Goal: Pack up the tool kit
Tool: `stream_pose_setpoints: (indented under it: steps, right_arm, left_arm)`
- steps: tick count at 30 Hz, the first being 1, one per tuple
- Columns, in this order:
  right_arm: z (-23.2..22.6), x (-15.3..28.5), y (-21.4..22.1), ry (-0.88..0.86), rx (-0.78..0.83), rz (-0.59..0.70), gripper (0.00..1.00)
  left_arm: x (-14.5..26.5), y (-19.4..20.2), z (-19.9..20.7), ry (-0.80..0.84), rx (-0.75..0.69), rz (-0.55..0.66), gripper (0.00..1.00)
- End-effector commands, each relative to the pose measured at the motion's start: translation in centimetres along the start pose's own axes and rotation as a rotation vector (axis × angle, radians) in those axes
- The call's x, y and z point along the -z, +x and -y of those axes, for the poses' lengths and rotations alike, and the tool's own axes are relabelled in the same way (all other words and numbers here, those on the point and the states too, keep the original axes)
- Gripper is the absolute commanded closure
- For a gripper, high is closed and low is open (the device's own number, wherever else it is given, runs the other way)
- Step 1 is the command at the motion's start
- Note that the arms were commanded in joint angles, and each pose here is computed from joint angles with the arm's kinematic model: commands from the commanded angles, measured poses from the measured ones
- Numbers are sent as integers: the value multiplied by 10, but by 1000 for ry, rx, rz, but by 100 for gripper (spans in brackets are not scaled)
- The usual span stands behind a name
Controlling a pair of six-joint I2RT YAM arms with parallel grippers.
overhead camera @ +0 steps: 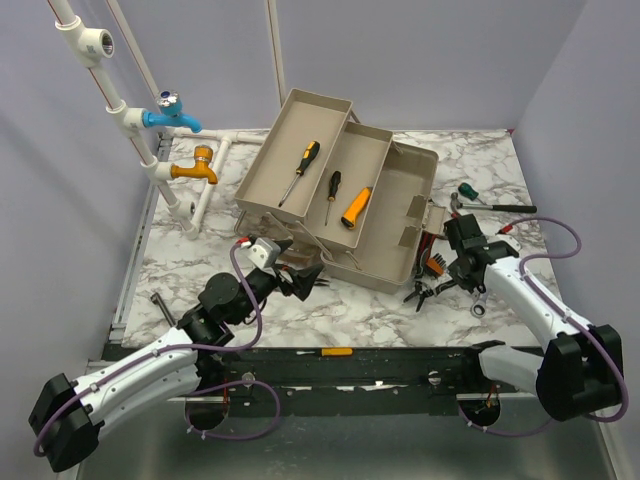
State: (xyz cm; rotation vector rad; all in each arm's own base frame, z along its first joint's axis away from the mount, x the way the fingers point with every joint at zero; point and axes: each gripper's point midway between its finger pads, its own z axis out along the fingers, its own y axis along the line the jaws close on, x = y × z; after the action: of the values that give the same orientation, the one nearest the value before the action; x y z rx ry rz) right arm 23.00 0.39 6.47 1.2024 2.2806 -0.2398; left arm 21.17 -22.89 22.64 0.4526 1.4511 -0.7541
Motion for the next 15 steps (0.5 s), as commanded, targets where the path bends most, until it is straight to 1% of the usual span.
stream_pose_setpoints:
  steps: [1,7,12,15]
  right_arm:
    - [12,6,-7,30,11,30,99]
    - [14,3,3,32,24,-7,99]
    - [15,6,-1,33,42,6,99]
    - [24,12,-10,92,23,29,99]
  left_arm:
    - [-3,-6,11,55,-10,24,1]
    - [-3,-6,12,61,-12,21,1]
    - [-3,-6,14,73,-14,20,1]
    - [-3,-5,14,75,-15,17,1]
